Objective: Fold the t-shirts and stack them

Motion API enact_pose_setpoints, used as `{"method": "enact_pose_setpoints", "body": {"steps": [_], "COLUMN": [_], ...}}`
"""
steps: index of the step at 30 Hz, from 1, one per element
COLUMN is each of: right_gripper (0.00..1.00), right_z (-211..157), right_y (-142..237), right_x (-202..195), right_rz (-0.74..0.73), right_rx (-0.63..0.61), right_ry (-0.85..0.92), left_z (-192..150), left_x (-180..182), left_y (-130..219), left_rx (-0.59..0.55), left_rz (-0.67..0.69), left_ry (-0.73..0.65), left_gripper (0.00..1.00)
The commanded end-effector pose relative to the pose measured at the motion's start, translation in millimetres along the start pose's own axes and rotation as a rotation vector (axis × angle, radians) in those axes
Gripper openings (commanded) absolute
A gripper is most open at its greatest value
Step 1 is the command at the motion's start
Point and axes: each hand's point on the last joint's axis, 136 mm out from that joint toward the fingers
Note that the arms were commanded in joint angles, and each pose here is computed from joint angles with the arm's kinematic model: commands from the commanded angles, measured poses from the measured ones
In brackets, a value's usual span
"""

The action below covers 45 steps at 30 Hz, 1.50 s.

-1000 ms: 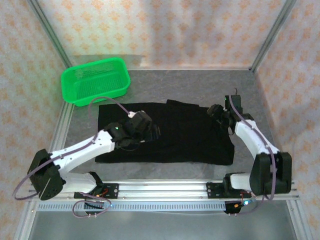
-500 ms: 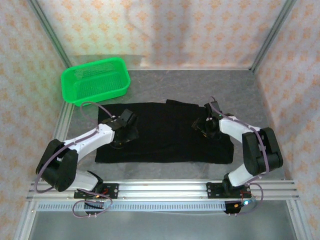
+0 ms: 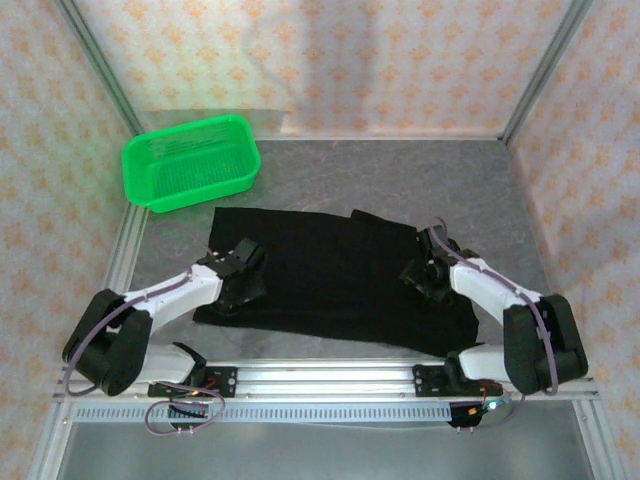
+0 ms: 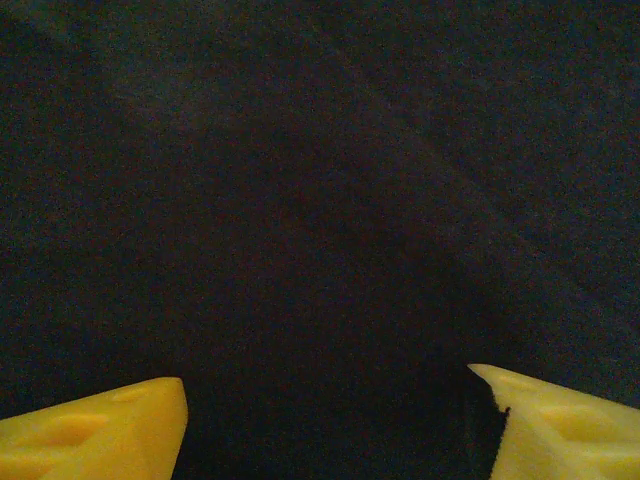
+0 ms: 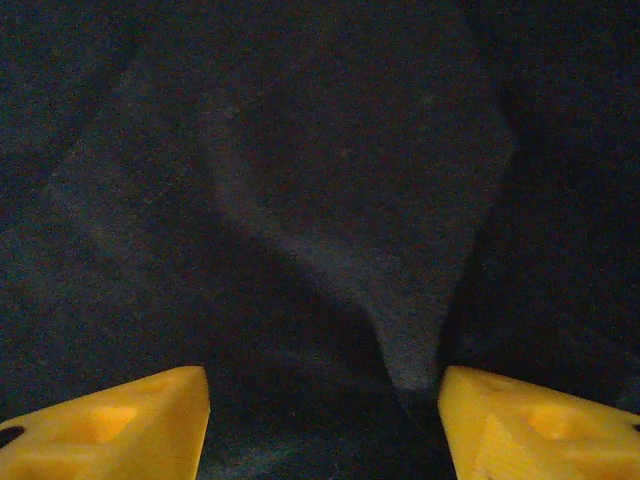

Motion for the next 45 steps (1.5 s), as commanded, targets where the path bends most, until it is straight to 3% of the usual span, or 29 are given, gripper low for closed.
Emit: {"method": "enact_pose_setpoints", "body": {"steps": [1, 5, 8, 13, 20, 27, 37, 41, 45], "right_gripper": [0.66, 0.76, 0.81, 0.79, 0.65, 0.58, 0.51, 0.41, 0.21], "right_z": [6, 39, 58, 75, 96, 101, 109, 111, 114], "right_y": [18, 57, 76, 58, 7, -30, -56, -67, -75], "right_x": [0, 53, 92, 156, 223, 217, 205, 203, 206], "right_rz": [-0.001, 0.159, 0.233, 0.230, 0.072, -0.062, -0.173, -0.196, -0.197], "right_rx": [-0.038, -0.118, -0.124, -0.043, -0.003, 0.039, 0.039, 0.050, 0.047], "right_ry": [-0.028, 0.033, 0.111, 0.288, 0.542, 0.662, 0.709, 0.709, 0.711], "left_z": [10, 60, 97, 142, 187, 186, 170, 164, 156], "left_x": [-2, -36, -65, -106, -135, -139, -107, -86, -68], "left_y": [30, 102, 126, 106, 58, 20, -16, -28, -37], "left_rx": [-0.027, -0.161, -0.166, -0.063, 0.029, 0.107, 0.164, 0.184, 0.203], "left_rz": [-0.043, -0.182, -0.270, -0.332, -0.352, -0.347, -0.295, -0.261, -0.232], "left_ry": [0.017, -0.042, -0.079, -0.177, -0.241, -0.254, -0.218, -0.188, -0.172], "left_gripper": [0.74, 0.82, 0.84, 0.83, 0.75, 0.72, 0.71, 0.71, 0.71]}}
Point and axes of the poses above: each hand's point on the last joint's axis, 136 mm out from that joint toward the fingers, its own y axis back along the fingers, its own x axis along the line the jaws close on, z = x × y
